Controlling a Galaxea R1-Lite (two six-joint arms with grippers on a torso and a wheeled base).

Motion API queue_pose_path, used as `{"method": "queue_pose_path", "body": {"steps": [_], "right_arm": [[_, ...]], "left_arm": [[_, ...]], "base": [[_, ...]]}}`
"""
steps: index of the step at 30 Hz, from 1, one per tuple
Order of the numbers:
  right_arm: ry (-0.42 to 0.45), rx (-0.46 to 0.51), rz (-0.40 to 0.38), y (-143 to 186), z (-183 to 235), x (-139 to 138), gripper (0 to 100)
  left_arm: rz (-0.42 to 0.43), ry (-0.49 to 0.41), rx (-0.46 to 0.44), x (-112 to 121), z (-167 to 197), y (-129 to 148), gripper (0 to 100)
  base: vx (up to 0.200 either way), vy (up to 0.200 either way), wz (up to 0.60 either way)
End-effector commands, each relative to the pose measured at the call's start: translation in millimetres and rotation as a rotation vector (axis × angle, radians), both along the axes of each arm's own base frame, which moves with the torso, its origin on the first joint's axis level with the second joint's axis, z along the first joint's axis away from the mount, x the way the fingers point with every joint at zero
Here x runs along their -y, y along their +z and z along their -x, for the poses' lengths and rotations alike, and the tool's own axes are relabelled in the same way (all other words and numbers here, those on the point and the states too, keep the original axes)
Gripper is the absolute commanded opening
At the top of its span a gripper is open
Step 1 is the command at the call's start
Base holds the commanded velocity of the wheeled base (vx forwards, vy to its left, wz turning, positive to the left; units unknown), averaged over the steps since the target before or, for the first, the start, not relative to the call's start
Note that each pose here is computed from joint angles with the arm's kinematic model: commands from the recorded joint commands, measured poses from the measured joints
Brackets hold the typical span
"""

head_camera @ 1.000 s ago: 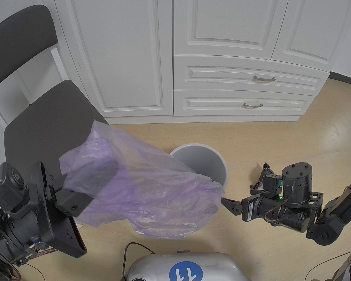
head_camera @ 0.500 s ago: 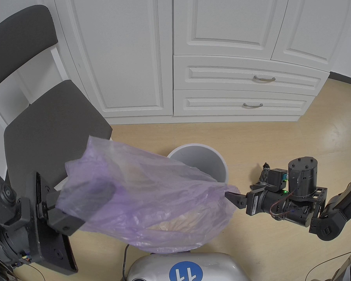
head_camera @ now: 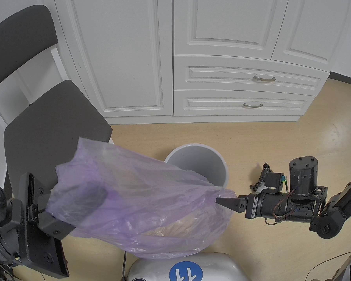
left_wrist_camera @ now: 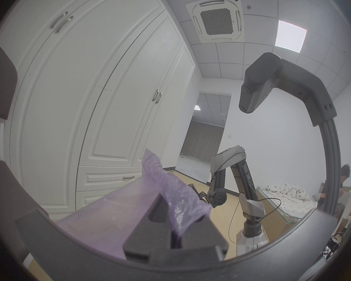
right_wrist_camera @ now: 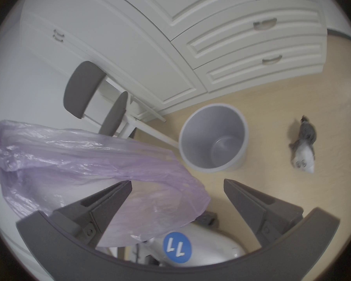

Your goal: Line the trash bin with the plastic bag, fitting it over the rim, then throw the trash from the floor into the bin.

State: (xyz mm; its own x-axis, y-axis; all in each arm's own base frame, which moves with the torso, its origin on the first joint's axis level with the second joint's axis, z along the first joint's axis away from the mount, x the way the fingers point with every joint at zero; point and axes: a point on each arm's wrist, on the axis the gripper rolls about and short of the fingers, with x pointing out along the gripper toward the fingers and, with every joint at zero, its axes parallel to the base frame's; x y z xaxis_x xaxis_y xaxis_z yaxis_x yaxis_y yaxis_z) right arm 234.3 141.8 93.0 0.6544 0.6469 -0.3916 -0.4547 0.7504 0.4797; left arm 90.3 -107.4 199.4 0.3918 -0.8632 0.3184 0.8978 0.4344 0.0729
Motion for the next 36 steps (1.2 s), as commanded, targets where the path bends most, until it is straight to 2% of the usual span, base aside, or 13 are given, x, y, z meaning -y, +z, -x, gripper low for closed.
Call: {"method": "queue_pose_path", "body": {"steps": [1,5,9,13,16,20,21,33,34,36], "right_arm": [[0.014,-0.061,-0.057,-5.0,-4.7,6.3,100],[0.019,-0.059,-0.070,-11.7,-7.7,7.2,100],[0.024,-0.057,-0.074,-17.7,-9.4,4.8,100],[0.021,-0.051,-0.100,-19.9,-9.6,3.2,100],[0.024,-0.026,-0.148,-17.6,-7.1,1.6,100],[0.039,-0.011,-0.175,-16.4,-3.3,-0.3,100],[0.069,-0.001,-0.200,-16.8,1.6,-2.8,100],[0.084,0.032,-0.207,-25.1,5.4,-3.5,100],[0.084,0.034,-0.208,-24.4,5.2,-3.6,0],[0.079,0.037,-0.210,-23.4,5.7,-3.2,0]], "left_arm": [[0.035,-0.006,0.015,-2.8,2.9,5.2,0],[0.099,-0.054,0.024,-3.4,9.3,12.6,0],[0.128,-0.097,0.006,-2.6,13.3,14.8,0],[0.127,-0.114,-0.003,-1.6,15.1,13.6,0],[0.126,-0.134,-0.008,0.0,16.8,13.4,0],[0.128,-0.137,-0.008,0.4,17.2,13.8,0],[0.124,-0.148,-0.016,1.3,17.8,12.7,0],[0.125,-0.150,-0.017,1.4,18.0,12.7,0],[0.126,-0.150,-0.016,1.2,18.2,12.9,0],[0.124,-0.150,-0.018,1.4,18.1,12.3,0]], "base": [[0.000,0.000,0.00],[0.000,0.000,0.00],[0.000,0.000,0.00],[0.000,0.000,0.00],[0.000,0.000,0.00],[0.000,0.000,0.00],[0.000,0.000,0.00],[0.000,0.000,0.00],[0.000,0.000,0.00],[0.000,0.000,0.00]]}}
